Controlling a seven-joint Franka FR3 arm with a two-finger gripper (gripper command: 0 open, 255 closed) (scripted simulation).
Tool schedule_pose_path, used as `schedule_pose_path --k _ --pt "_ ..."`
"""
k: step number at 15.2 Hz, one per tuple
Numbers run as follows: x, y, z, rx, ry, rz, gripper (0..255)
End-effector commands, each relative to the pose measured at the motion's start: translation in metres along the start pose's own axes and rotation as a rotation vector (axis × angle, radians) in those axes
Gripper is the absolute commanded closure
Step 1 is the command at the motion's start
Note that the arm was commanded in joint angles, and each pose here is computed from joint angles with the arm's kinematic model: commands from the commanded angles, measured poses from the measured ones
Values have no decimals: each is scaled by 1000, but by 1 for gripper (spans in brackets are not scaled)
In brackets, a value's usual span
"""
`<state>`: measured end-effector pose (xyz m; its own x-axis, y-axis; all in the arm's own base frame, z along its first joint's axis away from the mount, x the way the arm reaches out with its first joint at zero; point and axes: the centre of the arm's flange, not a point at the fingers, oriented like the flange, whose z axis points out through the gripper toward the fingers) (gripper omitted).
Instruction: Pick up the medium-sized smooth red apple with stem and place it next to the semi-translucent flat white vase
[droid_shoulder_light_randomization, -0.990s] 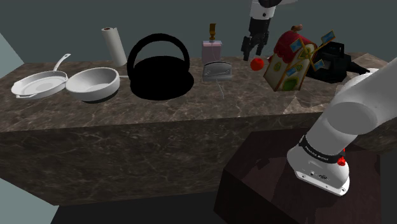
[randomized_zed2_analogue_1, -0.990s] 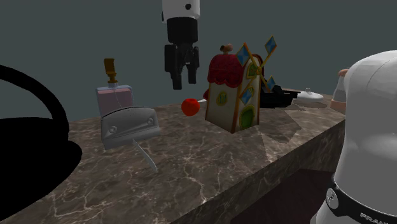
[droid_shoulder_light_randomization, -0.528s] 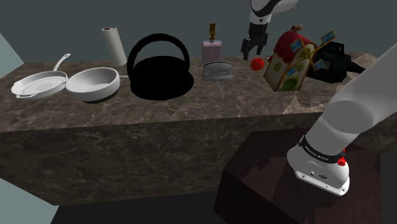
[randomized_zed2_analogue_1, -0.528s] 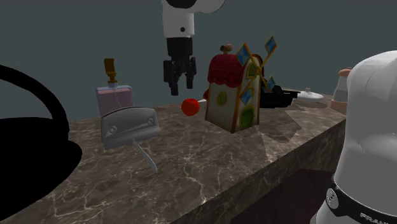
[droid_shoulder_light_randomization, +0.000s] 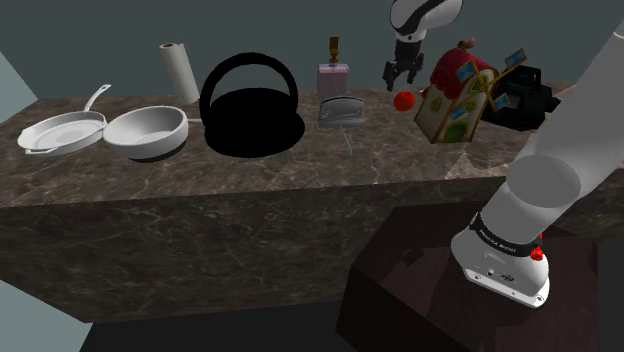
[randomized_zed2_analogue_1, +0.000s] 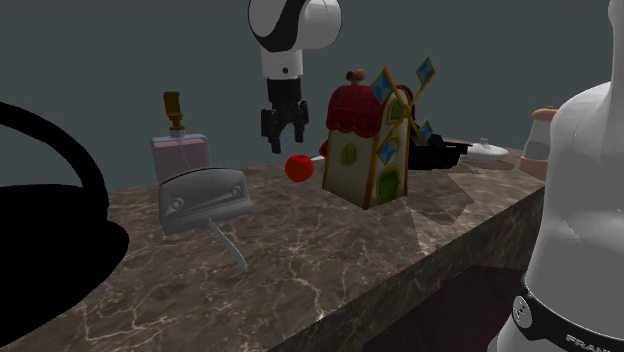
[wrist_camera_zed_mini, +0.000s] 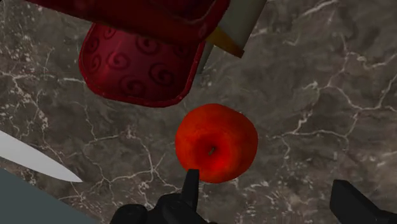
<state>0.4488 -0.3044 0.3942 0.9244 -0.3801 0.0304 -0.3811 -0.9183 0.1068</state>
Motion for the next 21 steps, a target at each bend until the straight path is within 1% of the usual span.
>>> schedule_pose_path --k 1,2,3,10,18,19,21 --pt "11 20 12 -14 7 27 0" --pt "17 29 17 -21 10 40 0" --pt "17 29 17 -21 10 40 0" --pt "18 30 57 -21 10 40 0" --pt "18 30 57 -21 10 40 0" --pt "18 30 57 -21 10 40 255" --pt "18 30 57 -21 10 40 255"
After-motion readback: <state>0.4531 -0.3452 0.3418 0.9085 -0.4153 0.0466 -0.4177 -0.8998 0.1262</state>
